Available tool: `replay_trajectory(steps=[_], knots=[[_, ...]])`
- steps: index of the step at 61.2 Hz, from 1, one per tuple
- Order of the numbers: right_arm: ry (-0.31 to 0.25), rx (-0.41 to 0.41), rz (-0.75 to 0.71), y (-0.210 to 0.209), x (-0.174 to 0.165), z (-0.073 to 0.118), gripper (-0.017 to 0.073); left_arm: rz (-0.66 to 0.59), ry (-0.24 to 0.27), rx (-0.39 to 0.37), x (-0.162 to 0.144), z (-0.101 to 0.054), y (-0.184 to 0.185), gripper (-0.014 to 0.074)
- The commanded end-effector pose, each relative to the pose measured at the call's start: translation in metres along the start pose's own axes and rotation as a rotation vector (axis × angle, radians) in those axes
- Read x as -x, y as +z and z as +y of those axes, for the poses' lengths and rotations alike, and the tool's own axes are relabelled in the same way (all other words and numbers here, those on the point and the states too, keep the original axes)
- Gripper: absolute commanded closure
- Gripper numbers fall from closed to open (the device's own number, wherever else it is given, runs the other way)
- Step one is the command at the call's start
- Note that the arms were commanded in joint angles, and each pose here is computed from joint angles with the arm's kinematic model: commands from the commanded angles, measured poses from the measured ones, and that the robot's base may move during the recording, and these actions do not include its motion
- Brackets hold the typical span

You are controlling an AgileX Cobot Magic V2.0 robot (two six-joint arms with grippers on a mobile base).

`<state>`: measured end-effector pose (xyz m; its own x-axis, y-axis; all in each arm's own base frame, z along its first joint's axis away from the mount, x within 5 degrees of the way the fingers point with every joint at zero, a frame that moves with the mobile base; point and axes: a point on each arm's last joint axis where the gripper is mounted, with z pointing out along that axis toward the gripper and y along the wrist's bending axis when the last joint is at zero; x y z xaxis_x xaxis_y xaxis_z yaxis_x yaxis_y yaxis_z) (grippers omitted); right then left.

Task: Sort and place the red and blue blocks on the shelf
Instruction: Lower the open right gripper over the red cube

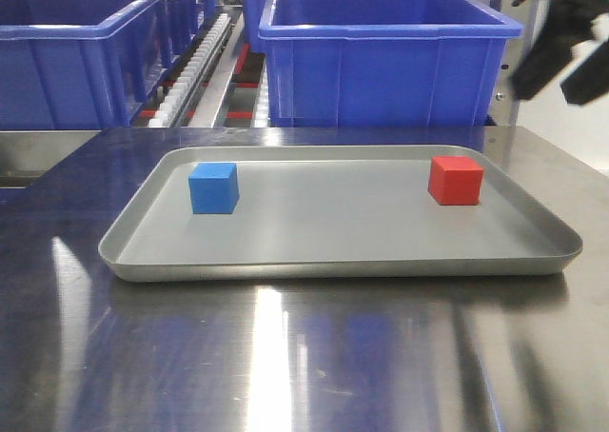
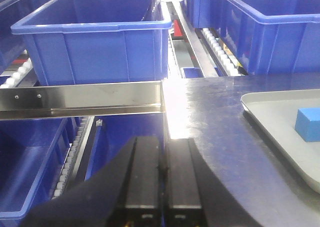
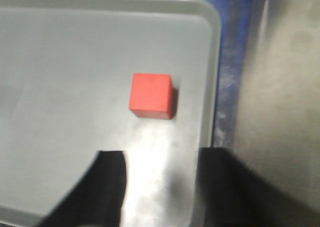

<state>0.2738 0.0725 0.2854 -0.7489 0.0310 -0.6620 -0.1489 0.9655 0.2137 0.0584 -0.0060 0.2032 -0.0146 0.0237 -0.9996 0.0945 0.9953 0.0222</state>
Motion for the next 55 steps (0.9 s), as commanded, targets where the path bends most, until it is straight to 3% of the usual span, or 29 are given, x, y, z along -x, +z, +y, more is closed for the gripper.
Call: replay_trajectory(steps=[1,26,55], knots=[[-0.011,0.024,-0.118,-0.01,0.018,0.007,-0.0034,-0.043,-0.017,0.015,-0.005,0.001,0.002,0.0447],[-0.01,0.02,-0.077,0.016,0.031,0.009,-0.0032,-0.043,-0.017,0.015,-0.005,0.001,0.002,0.0447],[-0.039,0.026,0.121,0.061,0.054,0.019,-0.0031,-0.043,-0.017,0.015,-0.005,0.001,0.002,0.0447]])
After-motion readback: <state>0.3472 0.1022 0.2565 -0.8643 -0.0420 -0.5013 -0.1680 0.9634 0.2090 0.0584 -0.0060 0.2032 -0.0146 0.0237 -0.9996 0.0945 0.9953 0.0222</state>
